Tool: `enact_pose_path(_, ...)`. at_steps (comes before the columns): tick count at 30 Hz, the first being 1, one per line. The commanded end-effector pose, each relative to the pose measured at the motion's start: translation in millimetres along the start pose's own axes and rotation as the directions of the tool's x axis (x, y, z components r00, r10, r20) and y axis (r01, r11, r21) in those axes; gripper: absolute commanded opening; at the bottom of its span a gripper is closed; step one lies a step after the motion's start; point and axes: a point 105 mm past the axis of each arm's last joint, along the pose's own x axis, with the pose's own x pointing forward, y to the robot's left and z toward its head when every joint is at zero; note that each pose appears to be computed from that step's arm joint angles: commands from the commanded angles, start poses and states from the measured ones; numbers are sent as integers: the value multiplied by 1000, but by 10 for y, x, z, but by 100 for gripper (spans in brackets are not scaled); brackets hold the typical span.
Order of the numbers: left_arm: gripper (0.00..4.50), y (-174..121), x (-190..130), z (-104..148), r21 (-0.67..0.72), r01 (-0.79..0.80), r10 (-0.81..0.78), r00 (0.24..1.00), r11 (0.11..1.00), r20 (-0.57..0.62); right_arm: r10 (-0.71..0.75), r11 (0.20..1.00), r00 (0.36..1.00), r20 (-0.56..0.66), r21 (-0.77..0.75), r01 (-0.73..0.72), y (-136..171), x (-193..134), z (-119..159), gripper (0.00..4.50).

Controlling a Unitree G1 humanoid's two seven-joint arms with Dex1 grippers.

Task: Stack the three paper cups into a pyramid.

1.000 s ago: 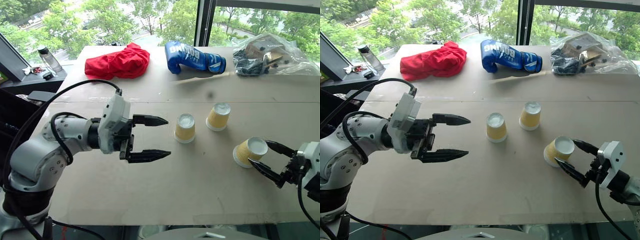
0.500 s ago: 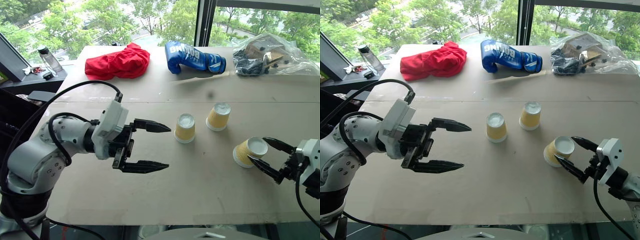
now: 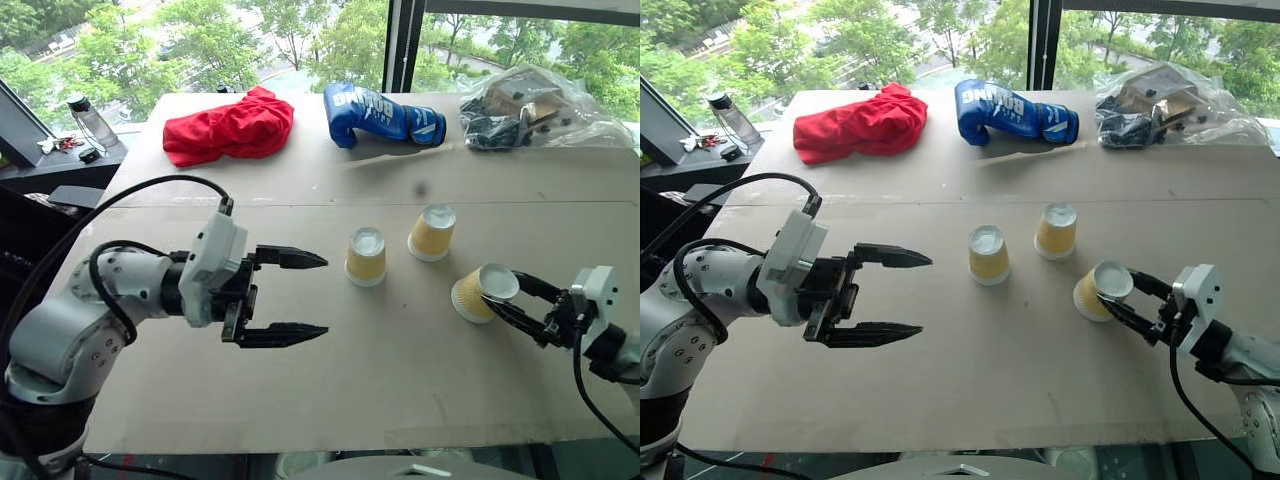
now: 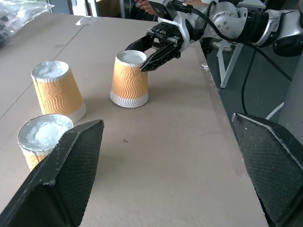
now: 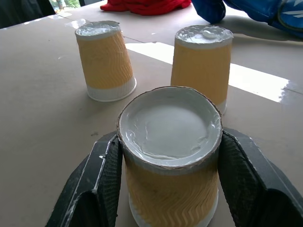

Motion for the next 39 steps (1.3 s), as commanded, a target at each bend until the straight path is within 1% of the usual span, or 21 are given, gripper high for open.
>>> enact_pose_path(1,450,44,-88,31,61,-64,64,998,996,-8,33,999,998,49,-31,-31,72,231,120,213)
enact_pose_path(7,450,48,-196,41,73,-129,131,991,989,-26,61,997,995,74,-44,-58,136,598,134,213)
enact_pose_path(10,450,32,-219,23,70,-135,138,990,988,-34,91,995,993,80,-47,-87,170,711,140,213)
enact_pose_path(15,450,32,-231,20,72,-139,142,989,988,-40,103,994,994,47,-53,-100,111,895,109,213)
enact_pose_path(20,450,43,-238,23,78,-139,142,989,987,-44,121,988,993,-2,-95,-121,83,971,90,213)
enact_pose_path(22,450,45,-242,17,79,-139,143,989,987,-46,105,990,994,-18,-97,-106,62,998,102,213)
enact_pose_path(28,450,58,-234,0,84,-137,141,989,987,-46,138,990,990,-29,-33,-139,166,1017,119,213)
enact_pose_path(29,450,60,-232,0,85,-137,141,989,987,-46,144,989,989,-24,-21,-144,188,1018,132,314)
enact_pose_path(30,450,61,-232,0,86,-137,141,989,987,-45,146,989,989,-20,-14,-147,200,1017,142,353)
enact_pose_path(32,450,65,-234,2,88,-137,141,989,987,-45,130,991,991,-8,-11,-130,193,1012,169,447)
enact_pose_path(39,450,74,-232,3,89,-134,138,990,987,-39,113,992,994,-11,-50,-113,153,893,247,447)
